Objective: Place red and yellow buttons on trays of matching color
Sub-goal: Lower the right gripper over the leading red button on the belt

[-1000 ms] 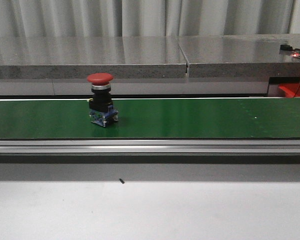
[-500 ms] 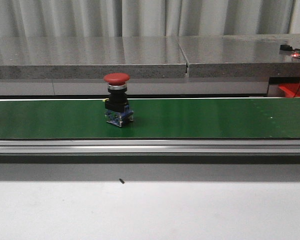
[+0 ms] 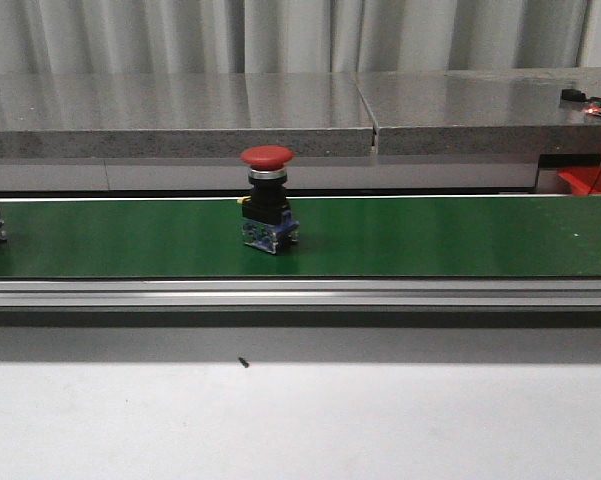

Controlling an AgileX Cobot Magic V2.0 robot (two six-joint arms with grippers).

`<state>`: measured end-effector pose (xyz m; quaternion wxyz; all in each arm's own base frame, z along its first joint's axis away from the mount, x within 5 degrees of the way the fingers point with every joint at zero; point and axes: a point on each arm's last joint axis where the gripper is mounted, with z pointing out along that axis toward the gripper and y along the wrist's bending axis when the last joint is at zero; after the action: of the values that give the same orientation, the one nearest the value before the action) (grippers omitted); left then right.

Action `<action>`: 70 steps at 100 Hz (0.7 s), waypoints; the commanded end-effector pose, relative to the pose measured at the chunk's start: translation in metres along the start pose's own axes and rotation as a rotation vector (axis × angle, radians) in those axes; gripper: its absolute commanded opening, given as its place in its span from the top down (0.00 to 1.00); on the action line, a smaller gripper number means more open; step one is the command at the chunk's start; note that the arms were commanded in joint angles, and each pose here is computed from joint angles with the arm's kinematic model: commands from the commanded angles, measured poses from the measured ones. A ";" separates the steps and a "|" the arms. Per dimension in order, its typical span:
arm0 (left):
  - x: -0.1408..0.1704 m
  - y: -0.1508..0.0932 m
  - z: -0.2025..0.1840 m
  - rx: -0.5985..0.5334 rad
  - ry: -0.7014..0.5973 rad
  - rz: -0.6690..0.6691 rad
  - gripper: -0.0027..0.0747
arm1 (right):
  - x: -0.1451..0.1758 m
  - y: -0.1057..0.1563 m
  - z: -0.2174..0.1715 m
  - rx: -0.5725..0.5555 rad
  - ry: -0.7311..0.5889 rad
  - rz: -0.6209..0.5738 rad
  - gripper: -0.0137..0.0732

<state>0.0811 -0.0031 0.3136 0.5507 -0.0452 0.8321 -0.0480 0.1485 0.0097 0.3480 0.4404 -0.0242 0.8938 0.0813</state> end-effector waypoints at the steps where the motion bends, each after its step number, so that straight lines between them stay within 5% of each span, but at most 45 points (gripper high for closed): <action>1: -0.014 -0.002 -0.004 0.012 -0.100 -0.009 0.99 | -0.014 0.003 -0.007 -0.013 -0.117 0.018 0.92; 21: -0.014 -0.002 -0.004 0.012 -0.100 -0.009 0.99 | -0.014 0.004 -0.006 -0.029 -0.110 0.024 0.83; 48: -0.014 -0.002 -0.004 0.012 -0.100 -0.009 0.99 | -0.013 0.004 -0.007 -0.030 -0.101 0.003 0.10; 70: -0.014 -0.002 -0.004 0.012 -0.100 -0.009 0.99 | -0.024 0.008 0.001 -0.071 -0.027 -0.068 0.10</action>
<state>0.0814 -0.0029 0.3134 0.5520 -0.0456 0.8312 -0.0477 0.1538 0.0140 0.3505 0.4282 -0.0514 0.8974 0.0928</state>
